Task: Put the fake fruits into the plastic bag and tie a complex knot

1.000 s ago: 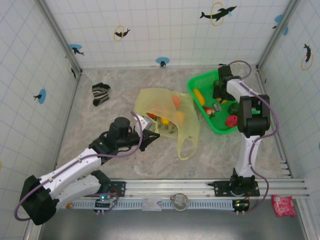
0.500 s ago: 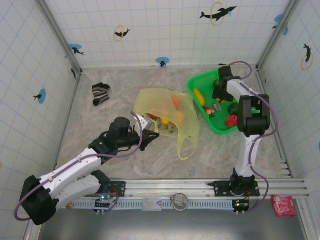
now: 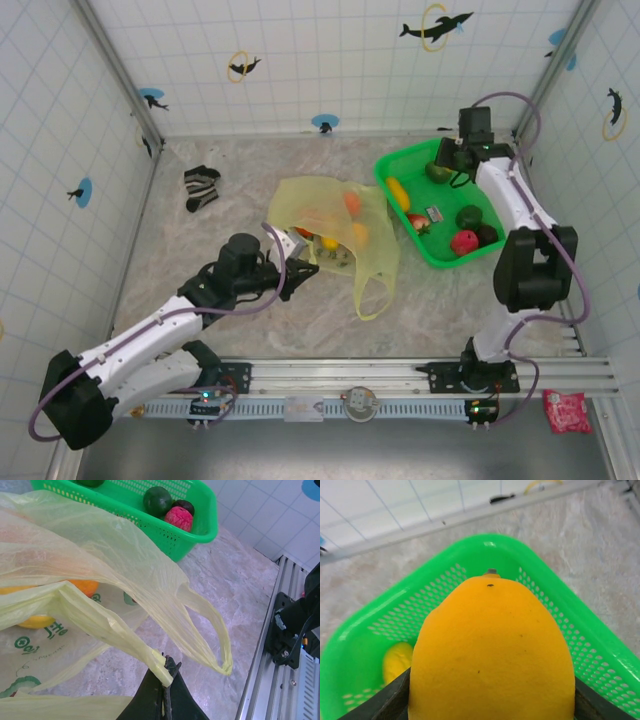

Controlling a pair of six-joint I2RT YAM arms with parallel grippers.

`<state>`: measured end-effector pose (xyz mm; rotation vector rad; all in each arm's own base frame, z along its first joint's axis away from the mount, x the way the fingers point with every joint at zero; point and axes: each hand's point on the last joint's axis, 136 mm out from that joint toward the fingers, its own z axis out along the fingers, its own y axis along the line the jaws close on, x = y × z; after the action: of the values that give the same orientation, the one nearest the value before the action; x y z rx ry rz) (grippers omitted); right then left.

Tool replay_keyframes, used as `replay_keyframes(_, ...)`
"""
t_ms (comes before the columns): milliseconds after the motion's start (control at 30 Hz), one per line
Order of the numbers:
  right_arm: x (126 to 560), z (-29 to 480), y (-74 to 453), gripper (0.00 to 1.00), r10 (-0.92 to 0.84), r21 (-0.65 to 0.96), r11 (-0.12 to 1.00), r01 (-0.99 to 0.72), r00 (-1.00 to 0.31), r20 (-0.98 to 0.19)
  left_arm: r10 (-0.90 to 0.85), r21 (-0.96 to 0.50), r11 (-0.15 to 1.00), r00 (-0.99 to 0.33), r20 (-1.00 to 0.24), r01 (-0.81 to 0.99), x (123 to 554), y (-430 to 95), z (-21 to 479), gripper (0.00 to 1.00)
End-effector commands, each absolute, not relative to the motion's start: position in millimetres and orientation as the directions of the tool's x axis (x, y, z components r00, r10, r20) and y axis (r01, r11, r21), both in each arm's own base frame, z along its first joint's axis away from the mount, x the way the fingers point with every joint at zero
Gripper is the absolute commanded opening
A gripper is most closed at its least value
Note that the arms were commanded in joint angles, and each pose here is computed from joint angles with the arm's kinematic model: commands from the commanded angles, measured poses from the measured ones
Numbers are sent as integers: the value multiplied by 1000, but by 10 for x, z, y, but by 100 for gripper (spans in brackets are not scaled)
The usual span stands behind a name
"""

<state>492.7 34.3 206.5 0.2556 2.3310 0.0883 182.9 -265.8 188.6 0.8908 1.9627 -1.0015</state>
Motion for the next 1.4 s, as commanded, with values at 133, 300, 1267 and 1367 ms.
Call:
replay_keyframes(133,4588,2552,768,59,194,228,973,14,-580,-792,199,-363,437,-482,-853,823,1867,-2736,2170,0)
replay_keyframes(300,4235,2616,1296,59,142,272,949,-160,-554,-821,171,-386,439,-497,-851,811,1886,-2753,2265,0)
replay_keyframes(1267,2048,1781,3006,59,-246,442,454,-774,-585,-773,176,-396,464,-521,-835,792,1963,-2785,2285,0)
replay_keyframes(1367,2121,1690,3054,58,-252,431,480,-764,-590,-767,182,-394,464,-520,-834,793,1959,-2781,2268,0)
